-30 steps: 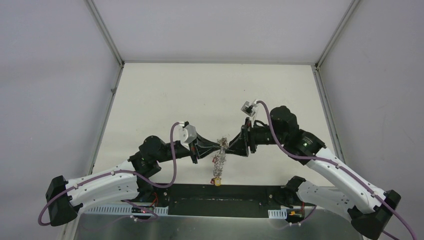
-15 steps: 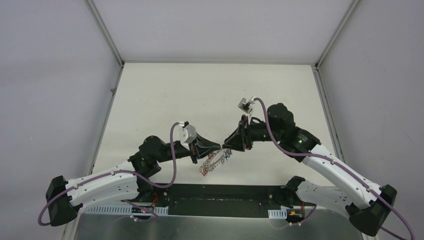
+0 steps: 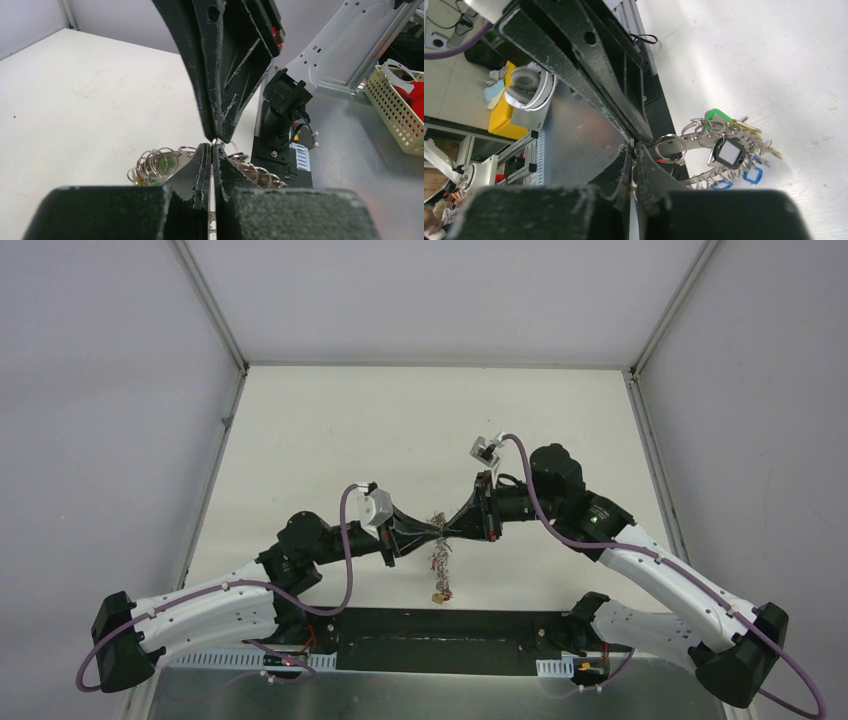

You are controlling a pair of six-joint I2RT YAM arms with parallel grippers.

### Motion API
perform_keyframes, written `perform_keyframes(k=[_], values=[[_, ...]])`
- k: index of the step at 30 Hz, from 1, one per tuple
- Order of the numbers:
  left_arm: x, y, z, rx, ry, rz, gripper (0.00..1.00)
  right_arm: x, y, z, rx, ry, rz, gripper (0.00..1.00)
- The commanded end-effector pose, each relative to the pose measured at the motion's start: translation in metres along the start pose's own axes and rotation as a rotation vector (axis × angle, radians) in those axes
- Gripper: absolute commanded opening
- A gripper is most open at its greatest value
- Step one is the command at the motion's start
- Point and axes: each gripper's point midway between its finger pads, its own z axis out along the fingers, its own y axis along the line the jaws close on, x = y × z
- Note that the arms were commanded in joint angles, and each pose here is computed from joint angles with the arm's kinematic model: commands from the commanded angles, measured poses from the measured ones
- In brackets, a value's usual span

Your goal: Put the keys on the keyring

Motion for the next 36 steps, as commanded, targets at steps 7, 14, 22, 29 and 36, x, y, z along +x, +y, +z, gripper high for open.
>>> perform_keyframes(k=[7,14,22,29,36], values=[[-0.041,-0.011,-0.002,0.029,-0.136,0.040,0.00,-0.010,0.017,-0.002,-0.084,-0.037,-0.074,0.00],[-0.035,-0.003,-0.012,-0.026,-0.070,0.074,0.28,-0.006,0.013,-0.008,-0.033,0.013,-0.097,0.00],[-0.020,-0.009,-0.016,0.037,0.107,0.204,0.38,0.007,0.008,-0.013,0.006,0.144,-0.075,0.00],[0.007,-0.020,-0.010,0.173,0.291,0.241,0.42,0.016,0.004,-0.017,0.032,0.219,-0.054,0.00],[0.021,-0.024,0.003,0.268,0.348,0.267,0.52,0.022,0.006,-0.017,0.015,0.265,-0.028,0.00]])
